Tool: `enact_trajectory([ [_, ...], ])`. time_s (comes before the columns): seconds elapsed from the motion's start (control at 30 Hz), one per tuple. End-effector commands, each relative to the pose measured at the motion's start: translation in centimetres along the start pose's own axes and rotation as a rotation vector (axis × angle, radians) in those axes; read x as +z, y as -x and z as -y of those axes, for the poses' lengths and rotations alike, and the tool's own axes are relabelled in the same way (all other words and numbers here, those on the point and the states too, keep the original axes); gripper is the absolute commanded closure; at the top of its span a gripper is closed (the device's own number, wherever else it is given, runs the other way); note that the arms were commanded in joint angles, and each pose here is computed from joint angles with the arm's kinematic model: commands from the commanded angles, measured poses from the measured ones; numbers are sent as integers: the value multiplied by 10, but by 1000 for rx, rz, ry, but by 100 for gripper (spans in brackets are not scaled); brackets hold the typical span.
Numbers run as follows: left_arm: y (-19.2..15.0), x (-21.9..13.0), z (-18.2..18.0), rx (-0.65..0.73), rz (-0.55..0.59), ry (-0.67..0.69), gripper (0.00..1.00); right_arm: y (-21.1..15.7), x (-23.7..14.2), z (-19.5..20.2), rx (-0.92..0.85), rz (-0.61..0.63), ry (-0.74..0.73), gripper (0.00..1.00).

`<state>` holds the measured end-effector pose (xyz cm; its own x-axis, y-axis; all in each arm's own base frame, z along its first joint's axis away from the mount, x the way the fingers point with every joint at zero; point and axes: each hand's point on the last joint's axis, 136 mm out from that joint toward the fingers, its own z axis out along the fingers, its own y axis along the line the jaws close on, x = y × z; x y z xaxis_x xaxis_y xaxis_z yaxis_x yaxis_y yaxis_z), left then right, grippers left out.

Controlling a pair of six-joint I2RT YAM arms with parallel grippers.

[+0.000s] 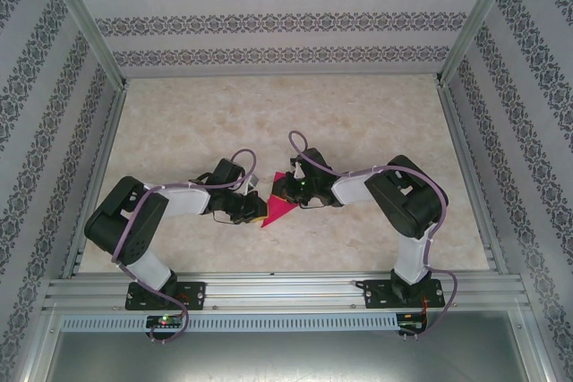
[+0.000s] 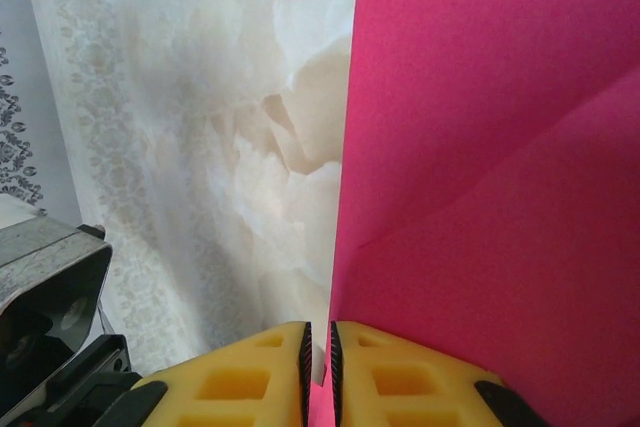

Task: Fold a paper plane with a square sheet of paper (pick it up from the middle)
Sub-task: Fourth fold the wing at the center of the table.

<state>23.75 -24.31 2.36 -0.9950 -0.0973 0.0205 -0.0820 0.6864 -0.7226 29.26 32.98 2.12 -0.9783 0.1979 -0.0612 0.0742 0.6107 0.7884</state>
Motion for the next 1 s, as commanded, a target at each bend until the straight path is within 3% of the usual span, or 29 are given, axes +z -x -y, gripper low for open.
enact_trajectory([
  [0.0, -5, -7, -5, -16, -19, 23, 86, -13, 3, 32, 26, -35, -117, 83],
  [0.3, -13, -5, -16, -50, -53, 67, 90, -15, 4, 34, 29, -42, -128, 83],
  [0.57, -23, -3, -41, -108, -86, 184, 97, -16, 4, 34, 24, -46, -139, 83],
  [0.97, -32, -10, -35, -91, -101, 185, 88, -17, 4, 36, 22, -48, -153, 84],
])
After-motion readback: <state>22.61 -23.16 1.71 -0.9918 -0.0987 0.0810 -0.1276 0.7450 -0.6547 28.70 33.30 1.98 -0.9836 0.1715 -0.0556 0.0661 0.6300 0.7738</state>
